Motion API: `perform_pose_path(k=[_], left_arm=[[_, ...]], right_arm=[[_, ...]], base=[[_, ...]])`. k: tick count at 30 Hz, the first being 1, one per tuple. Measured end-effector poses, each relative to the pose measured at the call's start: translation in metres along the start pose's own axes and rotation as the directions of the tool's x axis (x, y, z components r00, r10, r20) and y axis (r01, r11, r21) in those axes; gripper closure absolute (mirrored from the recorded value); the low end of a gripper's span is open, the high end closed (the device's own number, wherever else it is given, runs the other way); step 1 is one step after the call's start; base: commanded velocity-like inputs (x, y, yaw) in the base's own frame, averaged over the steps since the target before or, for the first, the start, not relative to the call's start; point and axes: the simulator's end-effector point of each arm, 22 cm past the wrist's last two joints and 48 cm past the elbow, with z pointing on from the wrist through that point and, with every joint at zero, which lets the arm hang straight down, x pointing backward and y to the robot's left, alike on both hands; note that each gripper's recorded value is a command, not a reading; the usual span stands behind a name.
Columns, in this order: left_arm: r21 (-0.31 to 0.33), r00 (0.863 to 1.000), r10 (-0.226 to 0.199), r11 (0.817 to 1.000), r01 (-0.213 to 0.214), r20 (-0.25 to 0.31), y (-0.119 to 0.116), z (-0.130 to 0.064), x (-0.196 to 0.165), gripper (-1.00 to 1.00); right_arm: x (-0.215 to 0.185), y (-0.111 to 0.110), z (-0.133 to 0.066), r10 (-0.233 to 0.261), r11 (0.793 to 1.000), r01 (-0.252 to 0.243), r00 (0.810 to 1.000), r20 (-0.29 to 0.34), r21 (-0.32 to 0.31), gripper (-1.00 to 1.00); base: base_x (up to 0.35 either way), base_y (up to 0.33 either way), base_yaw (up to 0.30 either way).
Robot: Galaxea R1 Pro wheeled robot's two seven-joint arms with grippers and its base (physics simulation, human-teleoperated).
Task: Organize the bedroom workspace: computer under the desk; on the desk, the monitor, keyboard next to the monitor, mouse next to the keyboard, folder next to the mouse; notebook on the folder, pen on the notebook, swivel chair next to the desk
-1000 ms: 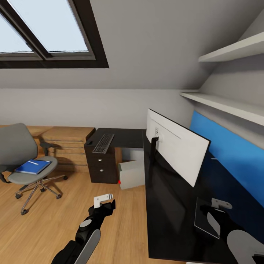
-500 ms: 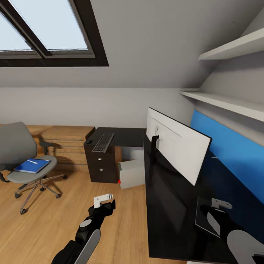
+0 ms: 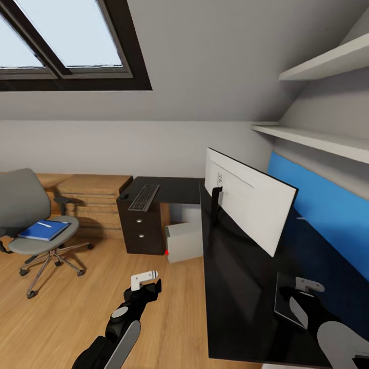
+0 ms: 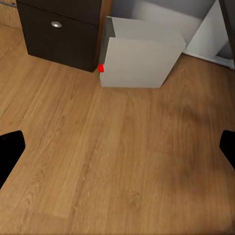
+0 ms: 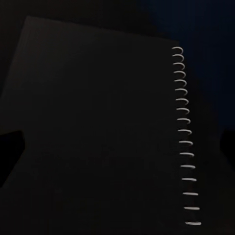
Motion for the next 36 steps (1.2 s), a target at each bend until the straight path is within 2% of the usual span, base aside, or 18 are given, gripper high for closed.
perform_pose_path(k=[10, 30, 36], left_arm=[[0.001, 1.0, 0.0, 1.0, 0.0, 0.001, 0.002, 0.008, 0.011, -1.0], [-0.006, 1.0, 0.003, 1.0, -0.003, -0.009, 0.006, 0.01, 0.015, -1.0], [-0.012, 1.0, 0.009, 1.0, -0.009, -0.011, 0.01, 0.011, 0.015, -1.0]], right_arm=[[0.002, 0.003, 0.009, -0.004, 1.0, 0.004, 1.0, 0.017, 0.0, -1.0], [0.002, 0.003, 0.009, -0.004, 1.0, 0.004, 1.0, 0.018, 0.0, -1.0], [0.002, 0.004, 0.01, -0.005, 1.0, 0.005, 1.0, 0.018, -0.003, -1.0]], base=[[0.0, 0.0, 0.0], [-0.002, 0.0, 0.0], [-0.193, 0.0, 0.0]])
